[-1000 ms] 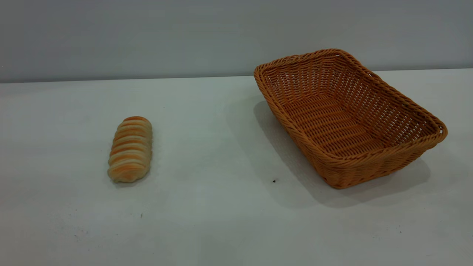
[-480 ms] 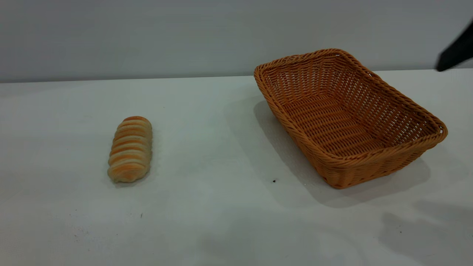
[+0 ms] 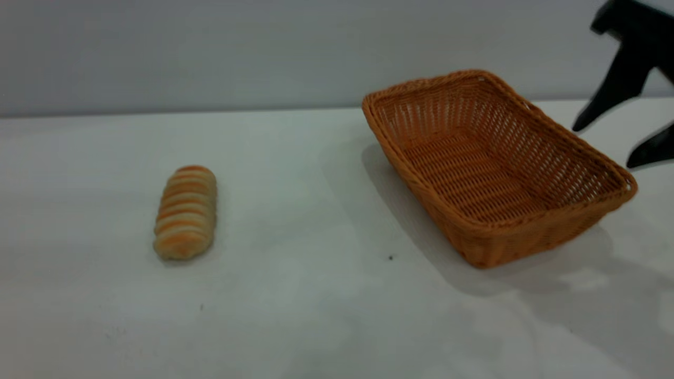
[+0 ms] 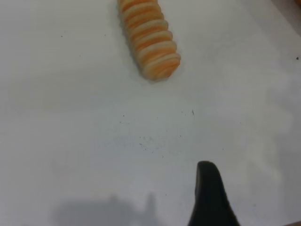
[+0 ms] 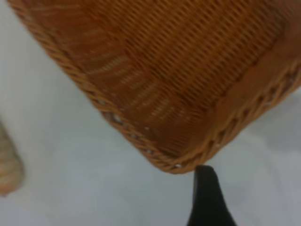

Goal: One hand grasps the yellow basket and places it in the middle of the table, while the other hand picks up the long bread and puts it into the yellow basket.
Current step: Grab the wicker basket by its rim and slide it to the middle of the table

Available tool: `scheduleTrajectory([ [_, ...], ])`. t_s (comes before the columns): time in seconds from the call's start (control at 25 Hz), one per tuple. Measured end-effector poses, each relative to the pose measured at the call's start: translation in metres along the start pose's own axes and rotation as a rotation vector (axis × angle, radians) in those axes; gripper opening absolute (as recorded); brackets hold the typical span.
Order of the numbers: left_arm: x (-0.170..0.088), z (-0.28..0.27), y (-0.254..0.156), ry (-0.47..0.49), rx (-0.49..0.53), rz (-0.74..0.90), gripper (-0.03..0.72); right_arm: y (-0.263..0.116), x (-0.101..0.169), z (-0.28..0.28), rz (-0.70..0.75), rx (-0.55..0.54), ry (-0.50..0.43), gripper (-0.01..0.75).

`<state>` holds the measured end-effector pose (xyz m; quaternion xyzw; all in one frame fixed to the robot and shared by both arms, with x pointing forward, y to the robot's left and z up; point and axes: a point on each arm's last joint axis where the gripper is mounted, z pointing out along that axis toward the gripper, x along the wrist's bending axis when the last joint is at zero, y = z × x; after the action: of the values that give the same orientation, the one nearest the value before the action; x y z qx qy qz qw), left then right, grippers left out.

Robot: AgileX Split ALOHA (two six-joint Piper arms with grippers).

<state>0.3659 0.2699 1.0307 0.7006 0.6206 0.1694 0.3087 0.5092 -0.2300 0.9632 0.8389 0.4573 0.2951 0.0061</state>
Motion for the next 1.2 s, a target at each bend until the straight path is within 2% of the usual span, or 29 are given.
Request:
scheduleTrajectory([
  [0.32, 0.0, 0.0, 0.0, -0.003, 0.0, -0.001, 0.513, -0.002, -0.013, 0.033, 0.008, 0.045, -0.083, 0.534],
  [0.6, 0.0, 0.0, 0.0, -0.003, 0.0, -0.002, 0.513, 0.007, -0.01, 0.05, 0.048, 0.016, -0.081, 0.534],
  [1.0, 0.0, 0.0, 0.0, -0.004, -0.001, -0.003, 0.513, 0.008, -0.014, 0.073, 0.091, 0.06, -0.119, 0.534],
  [1.2, 0.0, 0.0, 0.0, -0.004, -0.001, -0.003, 0.513, 0.01, -0.016, 0.079, 0.098, 0.039, -0.121, 0.534],
])
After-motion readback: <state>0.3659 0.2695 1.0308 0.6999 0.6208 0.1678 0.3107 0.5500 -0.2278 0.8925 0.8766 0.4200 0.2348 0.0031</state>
